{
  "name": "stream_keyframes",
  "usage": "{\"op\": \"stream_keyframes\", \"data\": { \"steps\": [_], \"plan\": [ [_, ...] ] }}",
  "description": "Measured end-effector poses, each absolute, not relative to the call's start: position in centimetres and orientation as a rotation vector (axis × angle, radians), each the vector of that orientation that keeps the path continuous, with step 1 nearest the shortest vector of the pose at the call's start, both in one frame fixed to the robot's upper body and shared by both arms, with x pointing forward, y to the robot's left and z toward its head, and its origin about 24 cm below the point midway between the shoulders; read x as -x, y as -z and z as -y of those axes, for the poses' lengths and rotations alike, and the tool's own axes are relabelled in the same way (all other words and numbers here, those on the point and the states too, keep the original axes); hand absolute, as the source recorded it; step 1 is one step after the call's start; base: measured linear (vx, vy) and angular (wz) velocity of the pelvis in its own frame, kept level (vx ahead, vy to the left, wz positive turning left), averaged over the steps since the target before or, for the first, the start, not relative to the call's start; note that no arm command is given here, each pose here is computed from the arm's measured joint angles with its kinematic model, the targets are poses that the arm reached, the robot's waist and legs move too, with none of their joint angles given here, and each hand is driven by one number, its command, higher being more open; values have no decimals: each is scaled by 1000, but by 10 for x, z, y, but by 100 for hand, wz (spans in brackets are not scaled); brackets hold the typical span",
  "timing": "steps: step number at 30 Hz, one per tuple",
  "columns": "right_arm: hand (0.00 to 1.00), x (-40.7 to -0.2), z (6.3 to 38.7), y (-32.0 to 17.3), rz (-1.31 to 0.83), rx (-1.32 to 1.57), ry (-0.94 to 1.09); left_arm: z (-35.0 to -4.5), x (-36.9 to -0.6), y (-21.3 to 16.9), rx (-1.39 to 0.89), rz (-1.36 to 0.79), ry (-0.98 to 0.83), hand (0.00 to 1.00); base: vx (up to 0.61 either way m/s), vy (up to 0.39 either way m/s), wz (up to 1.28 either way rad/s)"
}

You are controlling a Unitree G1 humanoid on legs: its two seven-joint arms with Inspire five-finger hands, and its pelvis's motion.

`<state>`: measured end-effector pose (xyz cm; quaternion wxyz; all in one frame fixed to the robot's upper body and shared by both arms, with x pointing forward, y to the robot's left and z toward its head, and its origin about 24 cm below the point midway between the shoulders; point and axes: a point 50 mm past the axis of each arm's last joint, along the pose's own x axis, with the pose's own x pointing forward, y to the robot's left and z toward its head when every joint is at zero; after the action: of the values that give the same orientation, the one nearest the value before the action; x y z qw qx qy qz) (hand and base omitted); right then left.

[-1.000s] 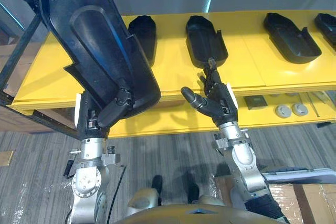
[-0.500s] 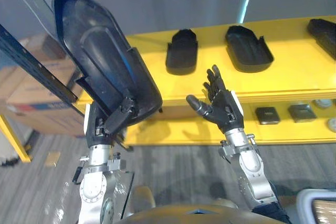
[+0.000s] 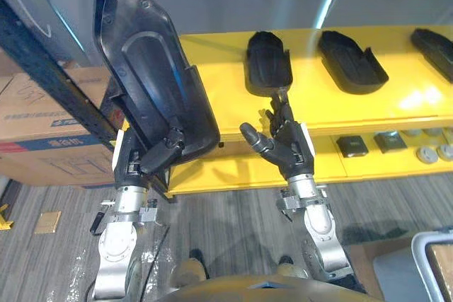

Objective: Walk over and take three plastic housings, then place them on the shelf

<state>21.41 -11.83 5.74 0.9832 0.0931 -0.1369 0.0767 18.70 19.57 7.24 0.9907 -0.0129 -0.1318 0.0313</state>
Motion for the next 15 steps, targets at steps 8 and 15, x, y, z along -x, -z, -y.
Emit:
{"op": "stream_keyframes", "data": {
  "steps": [8, 15],
  "plan": [
    [100, -209, 136, -50, 223, -159, -121, -186, -187, -82, 18, 285, -114, 0, 21, -81, -4],
    [100, -209, 137, -50, 216, -94, -241, -220, -186, -82, -49, 254, -313, 0, -36, -43, -8]
  ]
}}
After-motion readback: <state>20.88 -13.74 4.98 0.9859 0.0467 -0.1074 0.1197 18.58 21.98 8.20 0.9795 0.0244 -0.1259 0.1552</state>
